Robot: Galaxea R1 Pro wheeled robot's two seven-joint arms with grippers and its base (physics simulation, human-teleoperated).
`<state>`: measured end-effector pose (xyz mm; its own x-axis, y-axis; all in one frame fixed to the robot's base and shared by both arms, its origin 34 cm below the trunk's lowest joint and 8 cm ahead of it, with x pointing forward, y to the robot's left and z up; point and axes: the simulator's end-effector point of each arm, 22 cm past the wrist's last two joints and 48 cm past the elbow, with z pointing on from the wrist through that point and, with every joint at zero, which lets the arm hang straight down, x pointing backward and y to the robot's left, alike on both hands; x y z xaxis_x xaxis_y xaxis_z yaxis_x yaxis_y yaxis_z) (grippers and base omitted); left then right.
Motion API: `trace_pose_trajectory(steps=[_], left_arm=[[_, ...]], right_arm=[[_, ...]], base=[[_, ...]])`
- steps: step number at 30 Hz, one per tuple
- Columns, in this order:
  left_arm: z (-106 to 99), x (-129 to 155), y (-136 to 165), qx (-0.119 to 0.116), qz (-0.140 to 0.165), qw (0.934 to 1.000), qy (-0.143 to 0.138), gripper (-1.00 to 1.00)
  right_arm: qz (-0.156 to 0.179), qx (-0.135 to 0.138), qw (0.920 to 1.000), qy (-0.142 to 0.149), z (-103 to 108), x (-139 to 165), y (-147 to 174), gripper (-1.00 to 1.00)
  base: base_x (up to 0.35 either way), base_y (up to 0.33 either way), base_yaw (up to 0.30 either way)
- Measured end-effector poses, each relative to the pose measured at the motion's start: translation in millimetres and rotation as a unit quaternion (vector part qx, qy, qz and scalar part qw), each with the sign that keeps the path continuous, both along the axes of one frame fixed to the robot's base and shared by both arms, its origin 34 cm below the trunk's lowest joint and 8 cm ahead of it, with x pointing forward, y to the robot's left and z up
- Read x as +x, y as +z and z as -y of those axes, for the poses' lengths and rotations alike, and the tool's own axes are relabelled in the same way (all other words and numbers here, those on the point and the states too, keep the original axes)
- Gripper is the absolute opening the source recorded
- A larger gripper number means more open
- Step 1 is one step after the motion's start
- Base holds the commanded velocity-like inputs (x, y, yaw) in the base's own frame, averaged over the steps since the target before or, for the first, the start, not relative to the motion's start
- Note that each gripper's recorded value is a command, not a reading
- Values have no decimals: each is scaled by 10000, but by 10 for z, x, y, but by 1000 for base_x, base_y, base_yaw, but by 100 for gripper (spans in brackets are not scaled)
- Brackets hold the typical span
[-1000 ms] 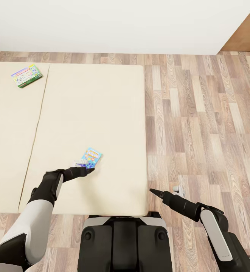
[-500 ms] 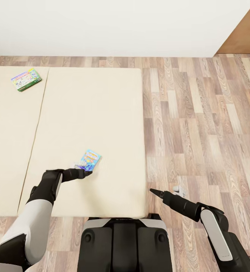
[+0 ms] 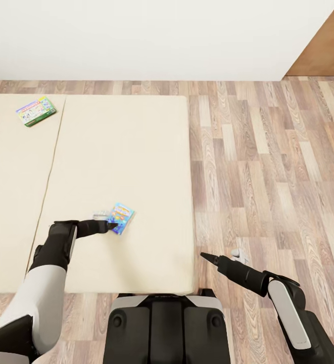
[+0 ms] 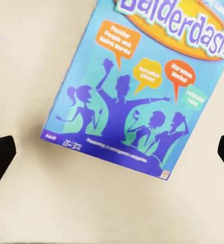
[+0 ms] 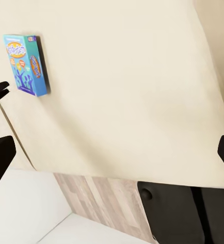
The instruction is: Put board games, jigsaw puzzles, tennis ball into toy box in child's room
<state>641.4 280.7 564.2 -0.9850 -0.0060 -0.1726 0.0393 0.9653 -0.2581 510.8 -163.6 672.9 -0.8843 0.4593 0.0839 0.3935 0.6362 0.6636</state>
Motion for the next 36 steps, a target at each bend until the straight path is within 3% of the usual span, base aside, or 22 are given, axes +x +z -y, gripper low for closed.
trace_pose_trajectory(steps=[8,20,36], left_arm=[[-189,31,49,165,-26,9999,27,100],[-215,87,63,232,5,9997,27,100],[-96,594,222,152,540,9984,-30,100]], right_arm=[[2,-4,10000,-3,5,2,2,100],[3,10,10000,-6,-12,1,7,100],[31,11,10000,7,-17,15,22,100]], base=[[0,0,0],[0,0,0],[0,0,0]])
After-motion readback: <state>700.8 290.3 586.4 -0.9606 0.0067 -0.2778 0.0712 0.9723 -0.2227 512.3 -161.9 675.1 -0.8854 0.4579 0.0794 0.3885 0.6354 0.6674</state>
